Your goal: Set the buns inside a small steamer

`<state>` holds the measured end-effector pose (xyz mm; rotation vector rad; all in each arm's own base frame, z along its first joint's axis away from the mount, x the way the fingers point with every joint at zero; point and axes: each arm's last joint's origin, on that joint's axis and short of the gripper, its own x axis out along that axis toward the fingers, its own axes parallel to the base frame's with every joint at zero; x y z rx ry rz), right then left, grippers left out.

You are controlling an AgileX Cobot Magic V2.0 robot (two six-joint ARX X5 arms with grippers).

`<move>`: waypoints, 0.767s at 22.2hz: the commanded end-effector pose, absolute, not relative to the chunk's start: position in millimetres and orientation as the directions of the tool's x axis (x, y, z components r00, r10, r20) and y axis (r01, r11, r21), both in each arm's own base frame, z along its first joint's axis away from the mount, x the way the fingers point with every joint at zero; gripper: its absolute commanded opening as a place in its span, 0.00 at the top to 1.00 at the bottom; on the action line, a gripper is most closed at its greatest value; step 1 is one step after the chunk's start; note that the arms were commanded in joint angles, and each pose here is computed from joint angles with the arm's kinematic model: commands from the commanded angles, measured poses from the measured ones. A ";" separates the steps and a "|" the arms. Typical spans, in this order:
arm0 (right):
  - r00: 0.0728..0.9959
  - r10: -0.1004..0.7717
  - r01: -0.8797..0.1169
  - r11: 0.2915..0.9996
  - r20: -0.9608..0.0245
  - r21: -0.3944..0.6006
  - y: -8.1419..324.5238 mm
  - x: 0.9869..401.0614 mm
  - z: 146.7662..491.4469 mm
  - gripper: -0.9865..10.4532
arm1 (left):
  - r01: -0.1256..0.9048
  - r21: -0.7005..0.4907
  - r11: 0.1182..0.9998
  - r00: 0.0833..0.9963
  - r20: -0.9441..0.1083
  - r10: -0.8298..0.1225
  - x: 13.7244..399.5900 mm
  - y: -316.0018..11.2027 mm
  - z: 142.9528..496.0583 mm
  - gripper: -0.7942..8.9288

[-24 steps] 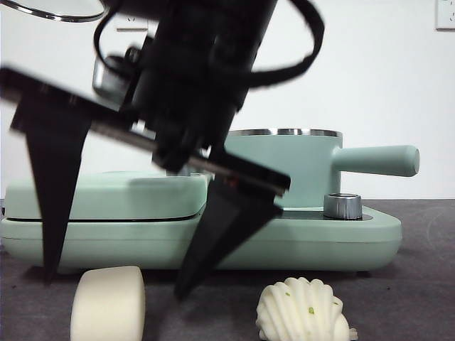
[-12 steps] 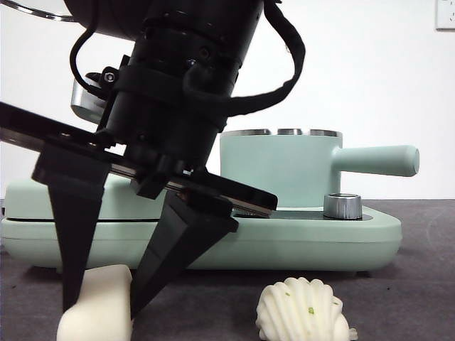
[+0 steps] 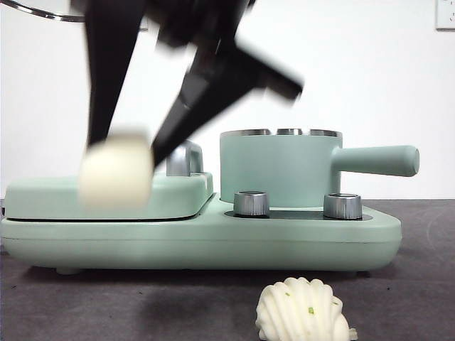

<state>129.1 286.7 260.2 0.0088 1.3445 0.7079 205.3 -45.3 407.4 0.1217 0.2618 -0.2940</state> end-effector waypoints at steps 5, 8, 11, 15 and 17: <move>0.151 0.460 -0.514 0.793 -0.875 0.328 251.9 127.9 325.6 0.79 | 0.300 0.096 0.949 0.937 -0.216 -0.274 203.2 -45.2 419.6 0.91; 0.160 0.415 -0.502 0.816 -0.896 0.288 237.4 141.1 336.4 0.79 | 0.300 0.096 0.949 0.937 -0.217 -0.274 203.4 -45.2 419.4 0.91; 0.194 0.408 -0.491 0.828 -0.892 0.272 226.4 158.2 340.2 0.79 | 0.300 0.096 0.949 0.937 -0.218 -0.274 203.5 -45.2 419.3 0.91; 0.248 0.407 -0.451 0.852 -0.879 0.267 208.1 185.4 341.3 0.79 | 0.300 0.095 0.949 0.936 -0.219 -0.274 203.6 -45.3 419.1 0.91; 0.255 0.426 -0.434 0.853 -0.868 0.292 199.8 201.6 339.5 0.79 | 0.300 0.093 0.950 0.936 -0.220 -0.274 203.7 -45.3 419.0 0.91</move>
